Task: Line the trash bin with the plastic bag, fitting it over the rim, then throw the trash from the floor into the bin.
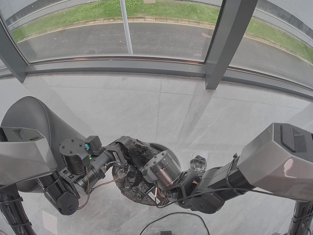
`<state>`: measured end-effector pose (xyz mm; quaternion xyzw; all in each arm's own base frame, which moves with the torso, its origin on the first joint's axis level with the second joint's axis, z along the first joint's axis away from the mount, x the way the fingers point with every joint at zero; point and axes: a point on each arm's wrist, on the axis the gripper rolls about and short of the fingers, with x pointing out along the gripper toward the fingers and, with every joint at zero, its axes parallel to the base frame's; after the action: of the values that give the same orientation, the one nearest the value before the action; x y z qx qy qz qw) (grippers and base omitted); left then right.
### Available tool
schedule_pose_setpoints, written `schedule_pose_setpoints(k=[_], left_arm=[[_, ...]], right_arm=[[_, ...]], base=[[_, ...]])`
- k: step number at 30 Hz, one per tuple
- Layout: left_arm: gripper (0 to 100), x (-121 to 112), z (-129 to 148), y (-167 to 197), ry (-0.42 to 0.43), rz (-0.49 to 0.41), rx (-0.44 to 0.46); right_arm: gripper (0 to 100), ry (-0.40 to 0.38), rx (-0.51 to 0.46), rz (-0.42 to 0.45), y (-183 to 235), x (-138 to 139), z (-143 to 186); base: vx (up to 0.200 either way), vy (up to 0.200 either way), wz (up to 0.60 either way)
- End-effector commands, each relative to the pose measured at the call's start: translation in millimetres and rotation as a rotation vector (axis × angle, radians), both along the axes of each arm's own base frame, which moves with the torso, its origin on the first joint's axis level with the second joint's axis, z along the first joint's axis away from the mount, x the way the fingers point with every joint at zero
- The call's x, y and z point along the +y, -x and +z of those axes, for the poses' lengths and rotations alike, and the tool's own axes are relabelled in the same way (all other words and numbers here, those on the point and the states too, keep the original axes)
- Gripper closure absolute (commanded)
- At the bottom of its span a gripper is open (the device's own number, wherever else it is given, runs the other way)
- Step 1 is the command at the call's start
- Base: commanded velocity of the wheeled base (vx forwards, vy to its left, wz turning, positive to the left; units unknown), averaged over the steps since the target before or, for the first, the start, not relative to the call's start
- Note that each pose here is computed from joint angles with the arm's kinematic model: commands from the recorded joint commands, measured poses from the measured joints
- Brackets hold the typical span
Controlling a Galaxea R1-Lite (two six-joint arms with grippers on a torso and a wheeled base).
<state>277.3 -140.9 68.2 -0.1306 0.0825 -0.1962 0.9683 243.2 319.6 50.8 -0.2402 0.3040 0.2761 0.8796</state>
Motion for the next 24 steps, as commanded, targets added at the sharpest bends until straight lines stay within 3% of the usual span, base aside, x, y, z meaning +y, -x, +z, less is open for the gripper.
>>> schedule_pose_setpoints(k=[1, 24], left_arm=[[100, -0.7, 0.0, 0.5, 0.000, -0.003, 0.000], [100, -1.4, -2.4, 0.2, -0.004, -0.003, 0.007]], right_arm=[[0, 0.034, 0.020, 0.033, 10.1, 9.1, -16.3], [0, 0.254, -0.049, 0.017, -11.4, -5.3, -40.1]], base=[[0.000, 0.000, 0.00], [0.000, 0.000, 0.00]])
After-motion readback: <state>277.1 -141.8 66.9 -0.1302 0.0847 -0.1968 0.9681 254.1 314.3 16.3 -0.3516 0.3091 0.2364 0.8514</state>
